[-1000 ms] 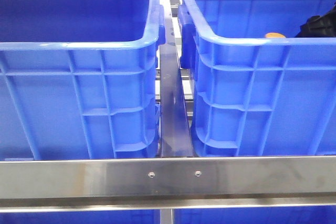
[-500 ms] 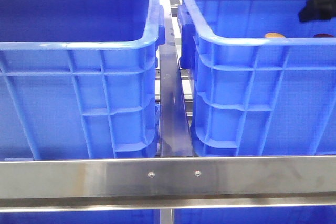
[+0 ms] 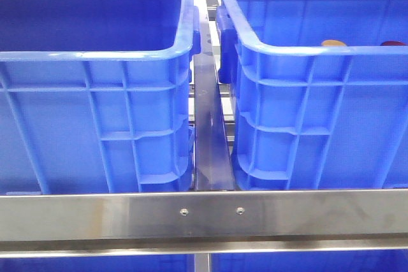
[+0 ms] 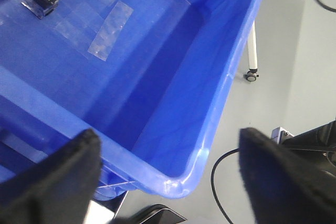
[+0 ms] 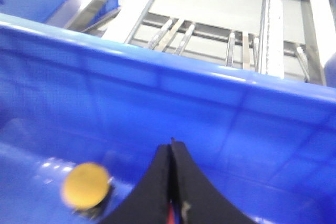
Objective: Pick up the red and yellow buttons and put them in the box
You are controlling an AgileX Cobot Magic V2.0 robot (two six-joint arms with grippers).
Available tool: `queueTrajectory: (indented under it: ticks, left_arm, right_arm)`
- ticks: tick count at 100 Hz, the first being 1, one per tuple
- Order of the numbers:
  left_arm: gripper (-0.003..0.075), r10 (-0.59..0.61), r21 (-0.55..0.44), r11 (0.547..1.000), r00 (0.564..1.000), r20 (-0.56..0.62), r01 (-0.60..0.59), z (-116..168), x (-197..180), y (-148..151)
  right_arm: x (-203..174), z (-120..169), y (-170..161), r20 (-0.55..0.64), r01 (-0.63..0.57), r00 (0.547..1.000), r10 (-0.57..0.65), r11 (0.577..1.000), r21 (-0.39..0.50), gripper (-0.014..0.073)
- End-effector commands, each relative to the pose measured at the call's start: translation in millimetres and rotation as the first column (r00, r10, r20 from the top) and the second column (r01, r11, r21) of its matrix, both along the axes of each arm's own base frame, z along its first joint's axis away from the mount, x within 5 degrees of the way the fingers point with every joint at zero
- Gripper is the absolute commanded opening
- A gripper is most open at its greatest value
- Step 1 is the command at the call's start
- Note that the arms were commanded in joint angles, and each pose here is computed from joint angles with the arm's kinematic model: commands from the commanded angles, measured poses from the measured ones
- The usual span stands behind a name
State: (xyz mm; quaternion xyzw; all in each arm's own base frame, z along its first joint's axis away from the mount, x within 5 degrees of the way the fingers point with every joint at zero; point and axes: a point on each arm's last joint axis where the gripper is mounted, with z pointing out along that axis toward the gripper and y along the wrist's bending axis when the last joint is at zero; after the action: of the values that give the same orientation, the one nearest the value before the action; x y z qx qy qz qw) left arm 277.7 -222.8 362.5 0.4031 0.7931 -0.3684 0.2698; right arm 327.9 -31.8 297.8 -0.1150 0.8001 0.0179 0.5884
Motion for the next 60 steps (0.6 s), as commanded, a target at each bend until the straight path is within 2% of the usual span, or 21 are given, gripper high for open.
queueTrajectory:
  ticks: [1, 33, 48, 60]
  left_arm:
    - [0.0385, 0.018, -0.089, 0.996, 0.999, 0.051, -0.014, 28.0, -10.1, 1.3]
    - [-0.002, 0.031, -0.074, 0.997, 0.996, 0.079, -0.025, 29.2, -10.5, 3.9]
    - [-0.002, 0.05, -0.079, 0.996, 0.994, 0.098, -0.042, 39.6, -17.7, 9.5]
    - [-0.002, 0.13, -0.01, 0.991, 0.981, 0.143, -0.13, 44.7, -22.6, 22.8]
  right_arm:
    - [-22.6, 32.5, 4.4, 0.12, 0.004, 0.993, -0.015, 0.996, 0.089, -0.0068]
    - [-87.6, 37.4, 17.1, 0.177, 0.003, 0.984, -0.016, 0.997, 0.077, -0.0068]
    - [-112.9, 41.1, 21.1, 0.218, 0.012, 0.976, -0.026, 0.998, 0.066, -0.0068]
    - [-132.0, 44.6, 24.7, 0.259, 0.013, 0.966, -0.027, 0.998, 0.057, -0.0068]
